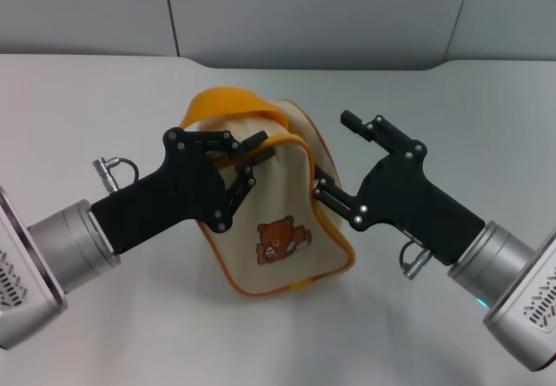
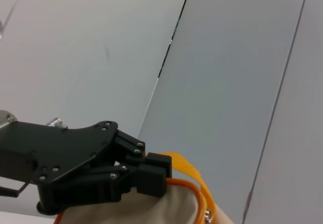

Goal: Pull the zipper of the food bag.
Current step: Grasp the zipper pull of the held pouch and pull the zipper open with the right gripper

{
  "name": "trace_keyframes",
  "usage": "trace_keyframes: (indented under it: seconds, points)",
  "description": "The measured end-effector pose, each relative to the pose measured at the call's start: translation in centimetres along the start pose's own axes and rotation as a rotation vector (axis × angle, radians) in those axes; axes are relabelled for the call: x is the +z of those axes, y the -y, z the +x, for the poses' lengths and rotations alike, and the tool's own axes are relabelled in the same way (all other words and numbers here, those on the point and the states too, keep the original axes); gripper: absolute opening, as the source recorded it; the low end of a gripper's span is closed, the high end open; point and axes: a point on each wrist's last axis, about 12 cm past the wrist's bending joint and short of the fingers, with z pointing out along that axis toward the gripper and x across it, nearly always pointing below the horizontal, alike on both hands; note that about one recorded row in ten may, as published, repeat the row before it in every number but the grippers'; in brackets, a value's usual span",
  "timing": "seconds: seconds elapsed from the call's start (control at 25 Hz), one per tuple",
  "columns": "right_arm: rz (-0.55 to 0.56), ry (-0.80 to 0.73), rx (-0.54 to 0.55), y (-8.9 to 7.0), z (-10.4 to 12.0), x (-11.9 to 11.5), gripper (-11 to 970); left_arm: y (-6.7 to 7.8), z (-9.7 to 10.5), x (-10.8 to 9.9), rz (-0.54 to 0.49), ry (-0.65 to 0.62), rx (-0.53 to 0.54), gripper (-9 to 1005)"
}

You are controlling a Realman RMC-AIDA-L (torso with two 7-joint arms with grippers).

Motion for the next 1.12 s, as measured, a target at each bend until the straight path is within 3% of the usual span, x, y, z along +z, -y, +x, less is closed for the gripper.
trace_keyframes:
  seconds: [0.16, 0.64, 0.84, 1.12]
  points:
    - [-0.012, 0.001, -0.002, -0.1, 0.0, 0.2, 603, 0.1, 0.0, -0.1, -0.001, 0.0, -0.003, 88]
    - [-0.052, -0.033, -0.009, -0.2, 0.2, 1.1, 349, 0.4, -0.1, -0.1, 0.01, 0.003, -0.007, 85]
    - [-0.061, -0.025, -0.013, -0.2, 0.1, 1.3, 131, 0.4, -0.1, -0.1, 0.01, 0.004, -0.007, 85]
    - [-0.06, -0.032, -0.008, -0.4, 0.2, 1.2, -3, 0.3, -0.1, -0.1, 0.009, 0.006, -0.006, 86]
